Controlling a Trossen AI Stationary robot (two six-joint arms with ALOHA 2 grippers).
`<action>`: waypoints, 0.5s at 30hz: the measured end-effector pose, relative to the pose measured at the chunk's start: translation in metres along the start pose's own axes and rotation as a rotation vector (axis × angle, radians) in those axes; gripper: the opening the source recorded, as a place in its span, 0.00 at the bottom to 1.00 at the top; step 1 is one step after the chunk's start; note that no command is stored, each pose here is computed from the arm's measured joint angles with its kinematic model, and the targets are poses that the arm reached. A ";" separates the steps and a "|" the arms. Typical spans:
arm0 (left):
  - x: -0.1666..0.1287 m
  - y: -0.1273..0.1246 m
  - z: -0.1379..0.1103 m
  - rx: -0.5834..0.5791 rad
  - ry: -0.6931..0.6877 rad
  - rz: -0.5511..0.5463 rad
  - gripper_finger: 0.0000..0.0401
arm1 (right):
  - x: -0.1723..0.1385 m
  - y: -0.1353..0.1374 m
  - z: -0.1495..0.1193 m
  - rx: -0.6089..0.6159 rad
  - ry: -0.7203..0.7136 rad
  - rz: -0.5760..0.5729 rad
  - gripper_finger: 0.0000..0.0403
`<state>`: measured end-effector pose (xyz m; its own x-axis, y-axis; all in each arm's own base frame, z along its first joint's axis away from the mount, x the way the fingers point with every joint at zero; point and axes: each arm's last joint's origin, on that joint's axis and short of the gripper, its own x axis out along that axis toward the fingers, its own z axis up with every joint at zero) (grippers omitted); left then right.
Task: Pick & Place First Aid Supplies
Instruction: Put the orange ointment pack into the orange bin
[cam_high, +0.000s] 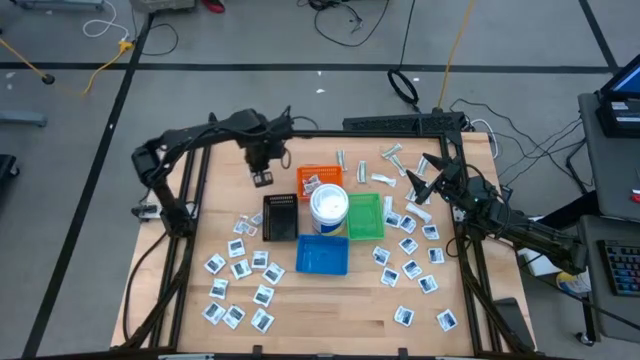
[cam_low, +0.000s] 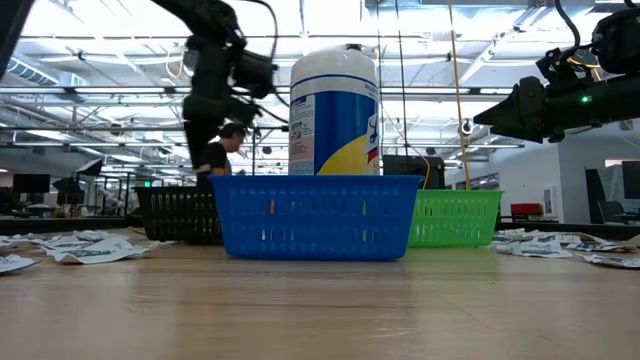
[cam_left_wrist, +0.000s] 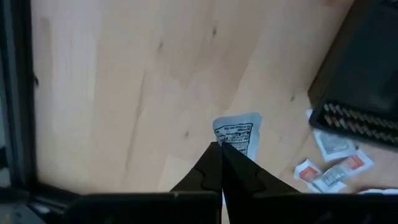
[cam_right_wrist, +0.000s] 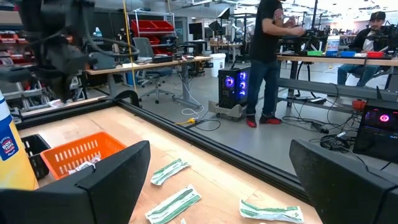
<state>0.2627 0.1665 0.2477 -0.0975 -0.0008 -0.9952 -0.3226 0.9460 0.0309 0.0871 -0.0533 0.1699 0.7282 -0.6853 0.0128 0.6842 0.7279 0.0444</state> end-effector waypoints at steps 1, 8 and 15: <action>-0.002 0.001 0.007 0.009 0.004 -0.001 0.00 | 0.000 0.000 0.000 0.000 0.000 0.000 0.94; -0.015 -0.001 0.053 0.087 -0.048 -0.026 0.00 | 0.000 0.000 0.000 0.000 0.000 0.000 0.94; -0.025 -0.011 0.086 0.156 -0.127 -0.074 0.00 | 0.000 0.000 0.000 0.000 0.001 0.000 0.94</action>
<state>0.3498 0.1836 0.2644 0.0433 -0.0410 -0.9982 -0.1739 0.9836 -0.0480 0.0872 -0.0534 0.1697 0.7282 -0.6852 0.0119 0.6842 0.7279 0.0441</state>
